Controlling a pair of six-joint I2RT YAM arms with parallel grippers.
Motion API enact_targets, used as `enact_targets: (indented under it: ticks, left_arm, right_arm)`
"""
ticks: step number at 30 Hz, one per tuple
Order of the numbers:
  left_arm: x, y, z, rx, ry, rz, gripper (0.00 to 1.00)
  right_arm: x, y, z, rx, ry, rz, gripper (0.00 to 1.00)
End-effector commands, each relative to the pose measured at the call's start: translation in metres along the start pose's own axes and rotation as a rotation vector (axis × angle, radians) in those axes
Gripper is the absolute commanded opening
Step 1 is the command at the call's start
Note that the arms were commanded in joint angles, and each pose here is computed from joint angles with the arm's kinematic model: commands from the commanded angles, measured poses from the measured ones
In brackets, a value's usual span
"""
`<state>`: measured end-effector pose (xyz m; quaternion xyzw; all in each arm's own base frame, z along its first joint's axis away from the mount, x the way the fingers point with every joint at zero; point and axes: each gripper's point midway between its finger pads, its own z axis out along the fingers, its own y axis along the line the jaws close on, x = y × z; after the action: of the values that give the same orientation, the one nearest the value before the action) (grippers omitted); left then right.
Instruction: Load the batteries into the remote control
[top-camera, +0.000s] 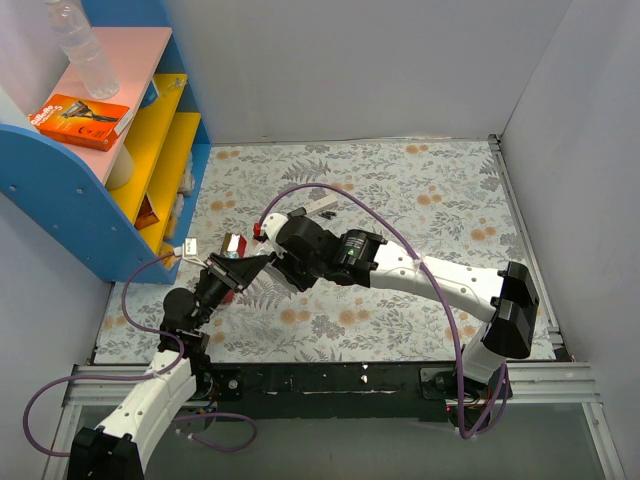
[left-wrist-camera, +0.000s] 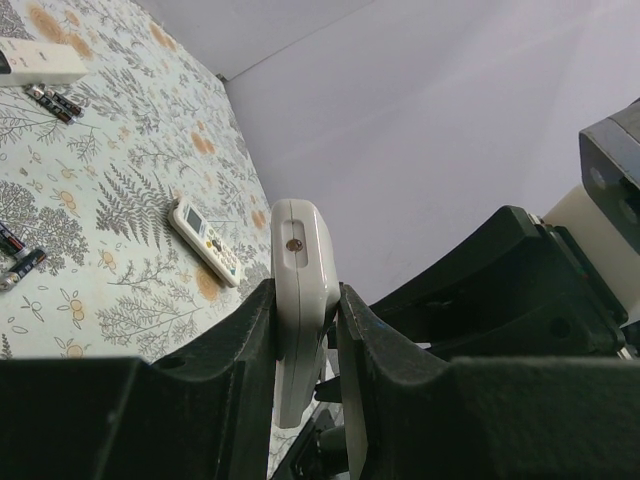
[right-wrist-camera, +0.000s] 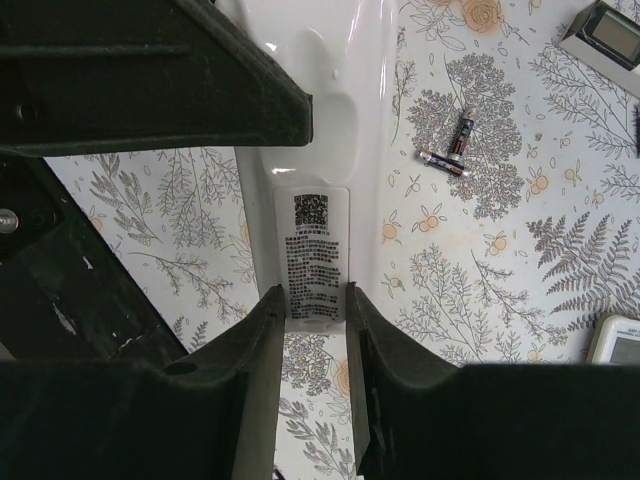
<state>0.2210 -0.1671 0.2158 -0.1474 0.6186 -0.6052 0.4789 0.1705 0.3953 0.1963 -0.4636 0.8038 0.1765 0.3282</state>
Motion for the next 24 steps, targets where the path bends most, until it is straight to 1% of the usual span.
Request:
enact_targets:
  ticks: [1,10,14,16,17,19,20,22,24]
  left_arm:
    - [0.025,0.013,-0.016,0.012,0.052,-0.116,0.0]
    - [0.022,0.019,-0.016,-0.013,0.029,-0.153,0.0]
    - [0.023,0.022,-0.017,-0.022,0.028,-0.161,0.0]
    - [0.023,0.022,-0.017,-0.024,0.024,-0.163,0.0]
    - [0.023,0.024,-0.017,-0.031,0.025,-0.166,0.0]
    - [0.023,0.025,-0.017,-0.035,0.021,-0.167,0.0]
    - [0.023,0.026,-0.018,-0.039,0.022,-0.17,0.0]
    - [0.023,0.026,-0.018,-0.041,0.021,-0.169,0.0]
    - [0.024,0.027,-0.018,-0.044,0.022,-0.17,0.0]
  right_arm:
    - [-0.036,0.006,-0.003,-0.028,-0.126,0.018,0.31]
    - [-0.032,0.005,-0.004,-0.021,-0.111,0.008,0.38]
    - [-0.031,0.004,-0.005,-0.019,-0.109,0.005,0.43]
    - [-0.03,0.004,-0.005,-0.02,-0.108,0.008,0.44]
    - [-0.03,0.004,-0.006,-0.021,-0.107,0.006,0.46]
    - [-0.03,0.003,-0.007,-0.02,-0.11,0.008,0.46]
    - [-0.03,0.003,-0.007,-0.017,-0.112,0.007,0.48]
    - [-0.031,0.002,-0.009,-0.016,-0.118,0.012,0.5]
    - [-0.033,0.0,-0.013,-0.008,-0.134,0.023,0.55]
